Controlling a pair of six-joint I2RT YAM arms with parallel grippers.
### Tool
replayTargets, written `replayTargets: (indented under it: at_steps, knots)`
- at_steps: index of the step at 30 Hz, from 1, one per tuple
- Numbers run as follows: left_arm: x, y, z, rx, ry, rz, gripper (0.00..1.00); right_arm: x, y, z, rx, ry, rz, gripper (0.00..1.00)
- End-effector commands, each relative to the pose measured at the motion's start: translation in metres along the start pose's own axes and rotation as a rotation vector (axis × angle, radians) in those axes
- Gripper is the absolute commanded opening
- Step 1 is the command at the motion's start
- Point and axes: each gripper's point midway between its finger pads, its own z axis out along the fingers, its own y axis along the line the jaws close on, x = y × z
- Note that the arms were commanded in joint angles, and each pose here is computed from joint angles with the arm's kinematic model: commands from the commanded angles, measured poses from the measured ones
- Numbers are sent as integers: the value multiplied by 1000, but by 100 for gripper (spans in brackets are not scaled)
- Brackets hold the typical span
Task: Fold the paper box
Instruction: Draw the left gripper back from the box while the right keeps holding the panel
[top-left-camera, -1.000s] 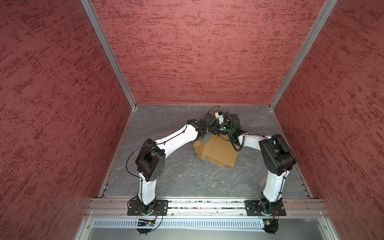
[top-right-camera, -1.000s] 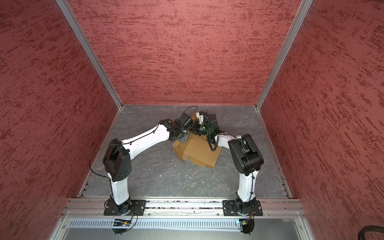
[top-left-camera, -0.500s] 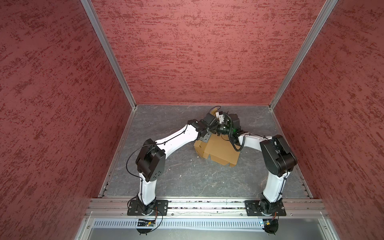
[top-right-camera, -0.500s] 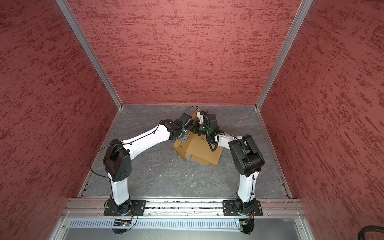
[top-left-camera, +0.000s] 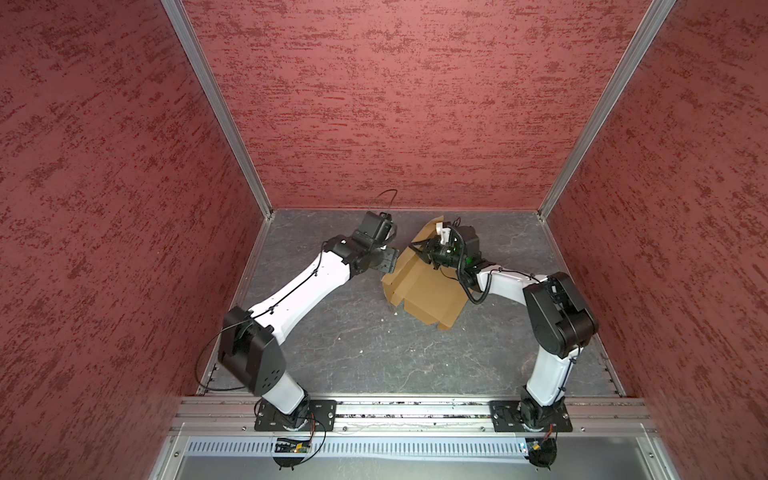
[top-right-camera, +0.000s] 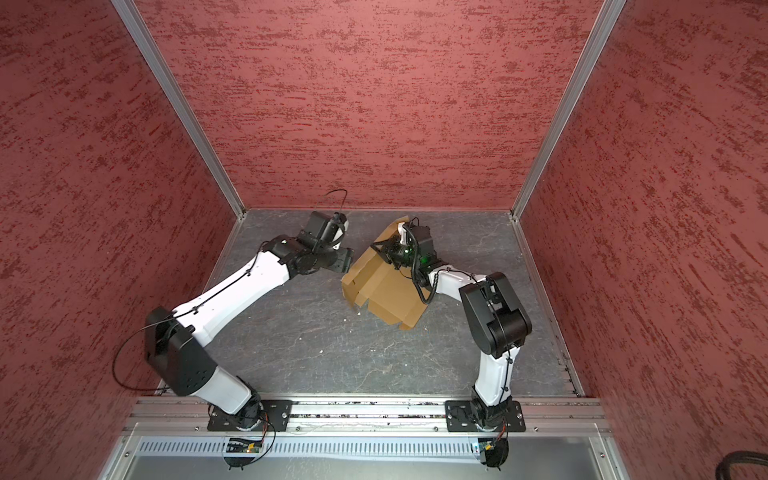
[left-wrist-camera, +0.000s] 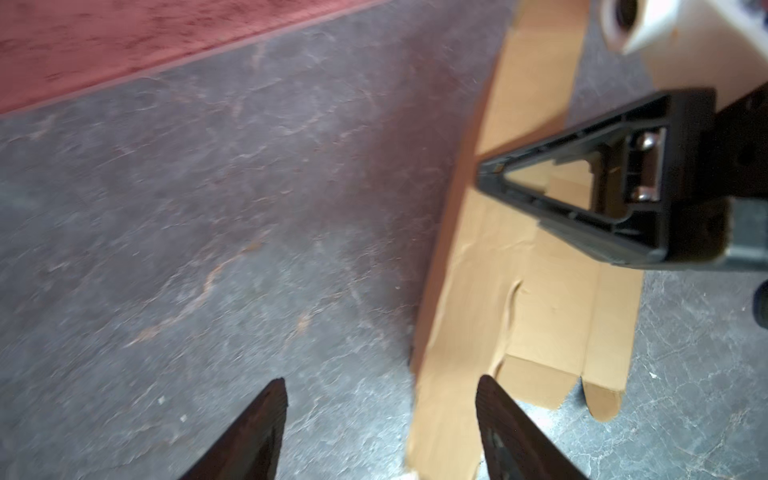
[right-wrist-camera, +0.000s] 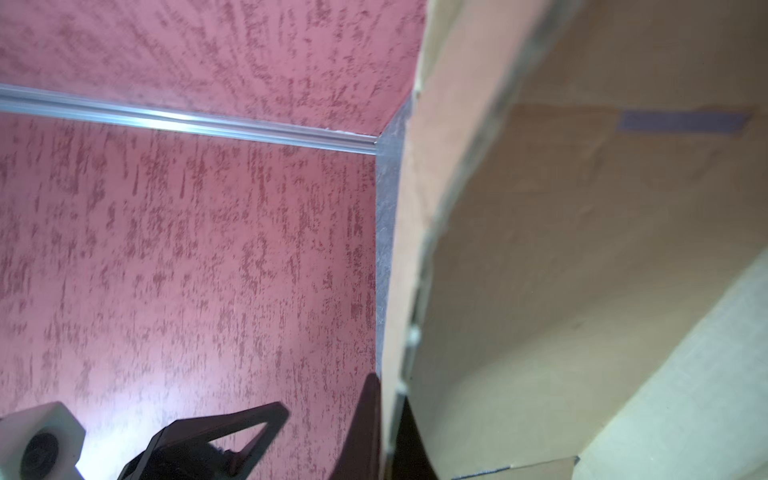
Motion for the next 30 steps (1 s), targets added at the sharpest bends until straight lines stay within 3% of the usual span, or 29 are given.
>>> replayTargets:
  at_steps: [1,5,11,18,30]
  knots:
    - [17,16,-13,32,-14,-101,73,-11,19,-4,5,-55,13,6]
    - [48,30,-24,76,-12,-190,74,-10,19,-6,4,-59,14,6]
    - [73,17,-20,167,17,-236,74,-8,15,-5,-12,-55,24,6]
    - [52,1,-18,241,-4,-227,74,-10,14,-7,8,-67,45,7]
    - [42,-39,-4,342,47,-89,80,-15,4,-4,94,-77,106,7]
